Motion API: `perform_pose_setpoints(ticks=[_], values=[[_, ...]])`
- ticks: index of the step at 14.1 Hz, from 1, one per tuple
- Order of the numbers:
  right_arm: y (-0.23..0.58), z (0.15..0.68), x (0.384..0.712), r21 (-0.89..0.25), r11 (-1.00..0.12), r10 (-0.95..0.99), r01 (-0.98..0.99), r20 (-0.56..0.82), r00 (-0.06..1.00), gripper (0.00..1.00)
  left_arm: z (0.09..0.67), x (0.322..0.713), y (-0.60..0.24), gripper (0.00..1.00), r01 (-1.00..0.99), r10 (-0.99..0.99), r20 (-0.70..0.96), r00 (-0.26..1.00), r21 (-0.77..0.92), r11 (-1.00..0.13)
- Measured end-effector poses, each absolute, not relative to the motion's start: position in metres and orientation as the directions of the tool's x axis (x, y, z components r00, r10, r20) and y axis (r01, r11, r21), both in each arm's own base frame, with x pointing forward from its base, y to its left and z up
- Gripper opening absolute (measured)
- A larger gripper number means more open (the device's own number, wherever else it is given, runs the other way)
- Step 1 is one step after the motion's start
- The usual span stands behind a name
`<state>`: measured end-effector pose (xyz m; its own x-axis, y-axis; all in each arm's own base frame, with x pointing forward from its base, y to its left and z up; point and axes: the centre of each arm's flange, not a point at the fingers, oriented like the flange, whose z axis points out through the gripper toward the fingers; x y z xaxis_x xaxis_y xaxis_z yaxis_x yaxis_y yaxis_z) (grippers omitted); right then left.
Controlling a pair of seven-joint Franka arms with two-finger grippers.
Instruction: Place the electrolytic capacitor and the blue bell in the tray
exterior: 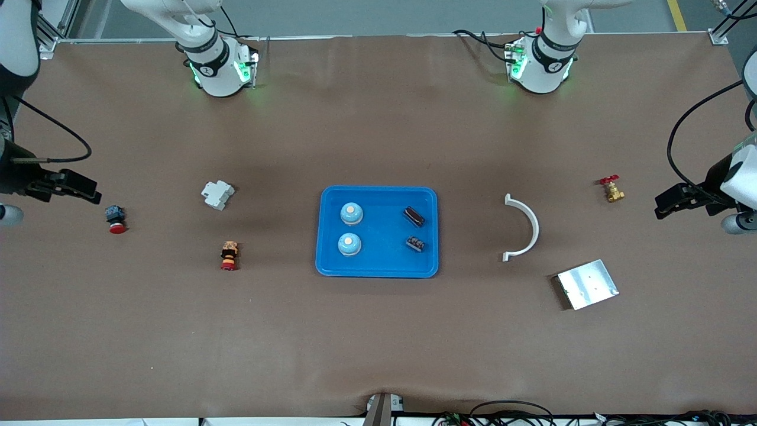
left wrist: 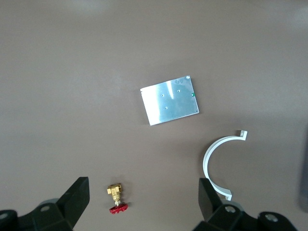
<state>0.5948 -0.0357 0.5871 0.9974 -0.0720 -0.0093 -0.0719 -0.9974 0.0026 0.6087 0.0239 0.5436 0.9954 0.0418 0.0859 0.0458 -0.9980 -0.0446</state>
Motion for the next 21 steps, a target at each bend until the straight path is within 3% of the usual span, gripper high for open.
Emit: perform_pose_setpoints(ticks=[9,15,21], values=[[-0.055,0.602,0.561,-0.004,-0.994,-0.109,-0.108,0.006,0.994,1.0,0.557,0.606,0.023,1.0,0.054,0.052,0.109,0.993,-0.017,-0.998],[-0.052,0.604,0.559,-0.03,-0.993,-0.111,-0.111,0.011,0.994,1.0,0.62,0.561,0.013,1.0,0.04,0.04,0.1,0.994,0.0,-0.999],[-0.056,0.604,0.559,0.045,-0.994,-0.095,-0.096,0.011,0.995,1.0,0.627,0.559,0.007,1.0,0.03,0.03,0.1,0.995,0.0,-1.0]])
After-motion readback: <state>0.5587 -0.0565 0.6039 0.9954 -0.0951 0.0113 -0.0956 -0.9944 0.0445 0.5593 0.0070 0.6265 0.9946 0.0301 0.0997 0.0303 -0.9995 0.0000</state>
